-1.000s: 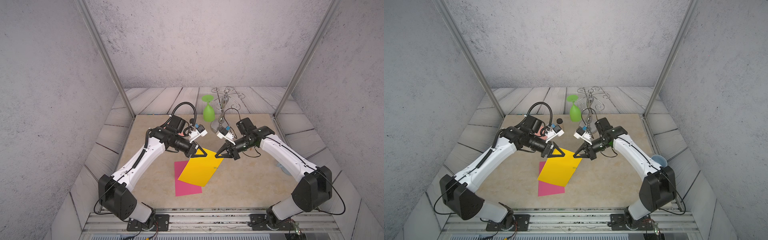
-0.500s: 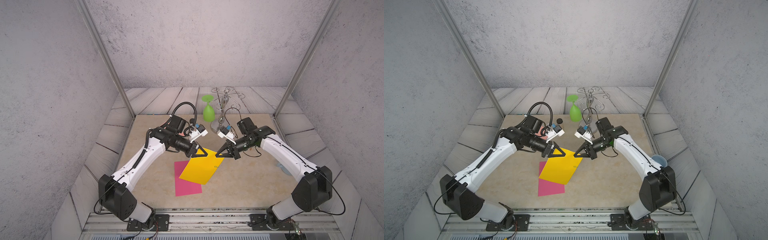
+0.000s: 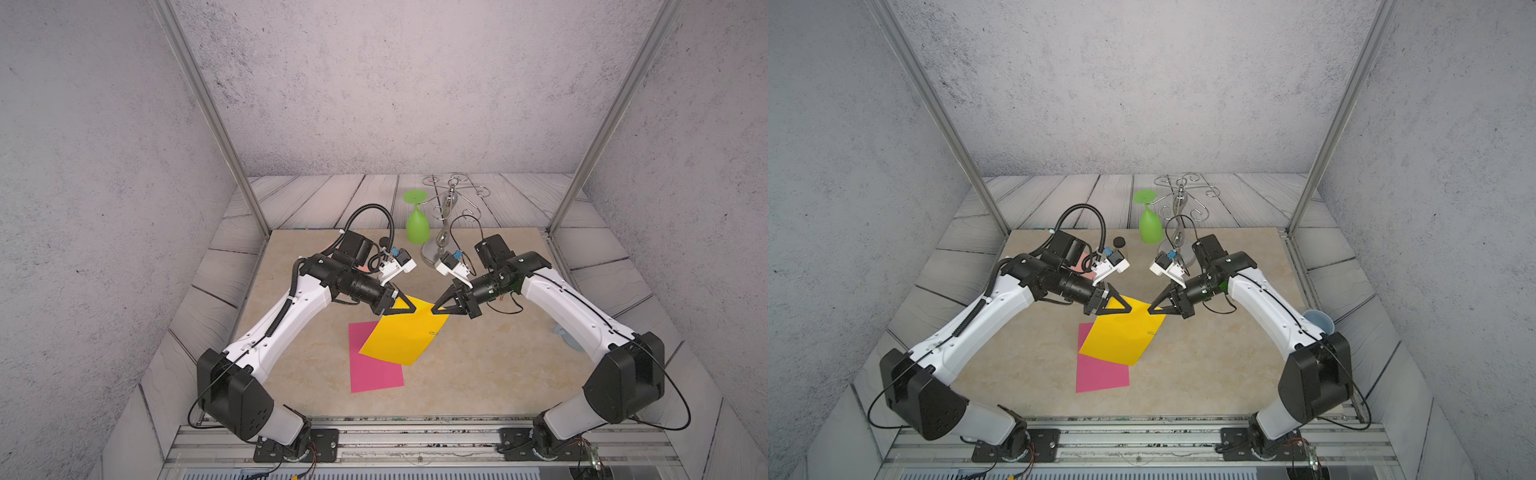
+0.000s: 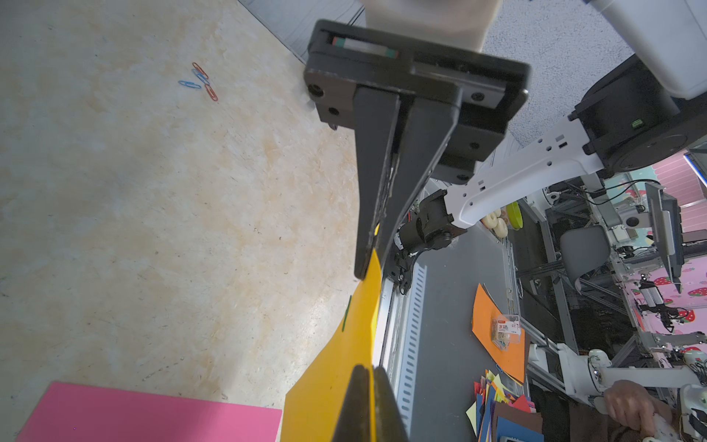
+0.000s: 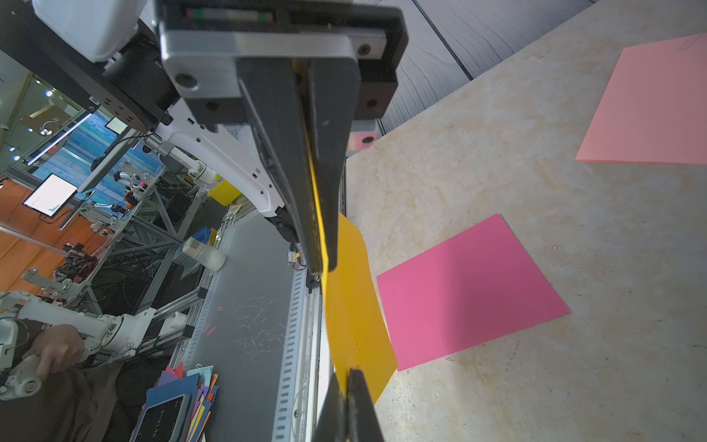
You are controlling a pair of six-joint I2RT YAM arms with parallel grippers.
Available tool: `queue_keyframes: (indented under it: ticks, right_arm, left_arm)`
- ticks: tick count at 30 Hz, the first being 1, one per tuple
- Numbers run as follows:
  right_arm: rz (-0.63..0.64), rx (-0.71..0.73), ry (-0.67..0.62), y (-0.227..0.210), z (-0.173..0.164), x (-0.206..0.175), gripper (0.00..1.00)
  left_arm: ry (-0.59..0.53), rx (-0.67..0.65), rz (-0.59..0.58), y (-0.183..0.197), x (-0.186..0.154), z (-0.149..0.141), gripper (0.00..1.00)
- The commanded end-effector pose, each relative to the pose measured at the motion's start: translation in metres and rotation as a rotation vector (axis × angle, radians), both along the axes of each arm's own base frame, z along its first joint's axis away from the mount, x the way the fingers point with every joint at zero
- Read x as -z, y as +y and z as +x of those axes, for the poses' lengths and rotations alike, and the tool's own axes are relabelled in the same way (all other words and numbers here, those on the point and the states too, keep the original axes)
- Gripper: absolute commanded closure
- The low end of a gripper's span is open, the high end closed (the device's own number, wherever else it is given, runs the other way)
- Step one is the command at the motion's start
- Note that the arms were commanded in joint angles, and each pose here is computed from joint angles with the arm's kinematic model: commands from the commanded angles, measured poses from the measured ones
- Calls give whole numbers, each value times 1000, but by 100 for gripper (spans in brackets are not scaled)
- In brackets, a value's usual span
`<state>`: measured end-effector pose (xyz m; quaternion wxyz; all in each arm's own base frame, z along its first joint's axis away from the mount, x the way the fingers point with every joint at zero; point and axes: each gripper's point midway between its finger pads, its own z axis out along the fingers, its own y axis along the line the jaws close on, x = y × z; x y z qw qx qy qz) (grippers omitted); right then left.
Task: Unclip the paperclips from the documents
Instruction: Remove the paper clip from the document.
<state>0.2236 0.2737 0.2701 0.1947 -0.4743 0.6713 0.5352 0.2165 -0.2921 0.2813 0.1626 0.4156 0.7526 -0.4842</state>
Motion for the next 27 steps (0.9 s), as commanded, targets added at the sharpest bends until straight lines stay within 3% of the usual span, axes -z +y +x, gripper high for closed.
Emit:
queue_keyframes:
  ticks: [1, 27]
  right_arm:
    - [30, 13, -6, -2, 7, -12, 95]
    - [35, 17, -1, -4, 8, -13, 91]
  left_arm:
    - [9, 14, 30, 5, 6, -8, 100]
    - [-7, 7, 38, 5, 3, -5, 100]
